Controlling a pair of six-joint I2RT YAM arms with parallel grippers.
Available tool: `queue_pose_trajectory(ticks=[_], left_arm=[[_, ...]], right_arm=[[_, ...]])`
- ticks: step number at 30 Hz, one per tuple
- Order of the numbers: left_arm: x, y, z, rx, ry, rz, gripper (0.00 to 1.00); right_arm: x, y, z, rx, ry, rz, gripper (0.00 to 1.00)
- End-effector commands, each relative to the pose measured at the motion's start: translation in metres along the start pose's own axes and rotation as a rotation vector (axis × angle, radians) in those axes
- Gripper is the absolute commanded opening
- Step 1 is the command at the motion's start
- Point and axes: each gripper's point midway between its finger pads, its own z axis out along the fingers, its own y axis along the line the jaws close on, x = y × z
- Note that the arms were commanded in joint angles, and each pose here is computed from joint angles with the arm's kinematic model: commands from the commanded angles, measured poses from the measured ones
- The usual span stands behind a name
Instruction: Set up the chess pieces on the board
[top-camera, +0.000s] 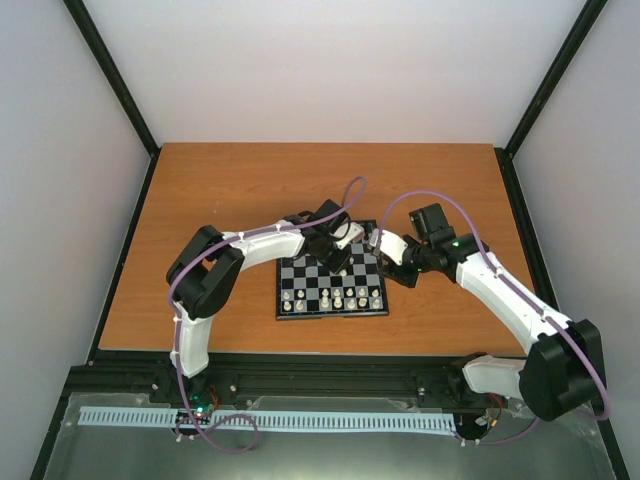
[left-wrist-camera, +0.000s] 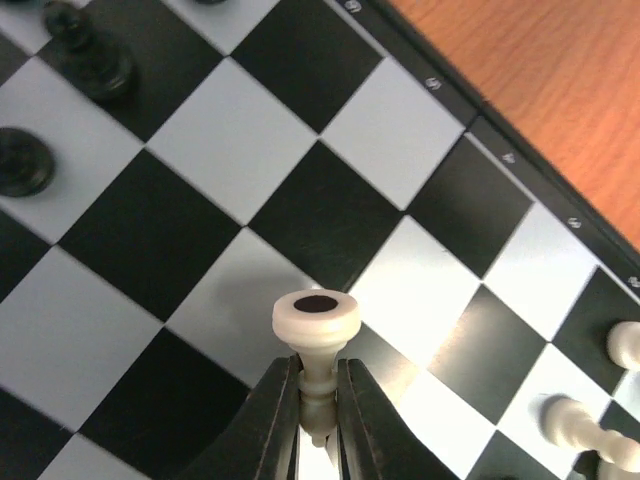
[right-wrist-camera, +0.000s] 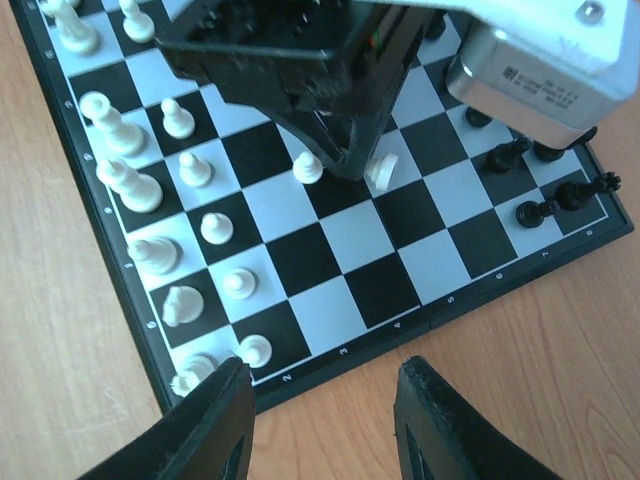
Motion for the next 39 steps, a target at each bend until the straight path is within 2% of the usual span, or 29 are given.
queue_pose_trajectory(ticks=[1, 12, 20, 25, 31, 39], left_arm=[[-0.017, -0.024, 0.001, 0.117, -0.051, 0.091, 0.14], [-0.02, -0.028, -0.004, 0.134, -0.059, 0.102, 0.33], [-0.022, -0.031, -0.027, 0.121, -0.121, 0.096, 0.37], [-0.007, -0.013, -0.043, 0.033, -0.152, -0.021, 0.39], [0.017, 0.012, -0.067, -0.097, -0.192, -0.204, 0.43], [0.029, 0.025, -0.1, -0.176, -0.296, -0.27, 0.48]], right_arm=[[0.01, -0.005, 0.011, -0.037, 0.003, -0.055, 0.4], [0.021, -0.026, 0.026, -0.054, 0.01, -0.063, 0.4], [0.014, -0.041, 0.05, -0.096, -0.008, -0.051, 0.41], [-0.001, -0.041, 0.056, -0.143, -0.037, 0.017, 0.41], [-0.003, -0.027, 0.073, -0.159, 0.026, 0.06, 0.42], [0.004, -0.018, 0.101, -0.152, 0.13, 0.098, 0.43]])
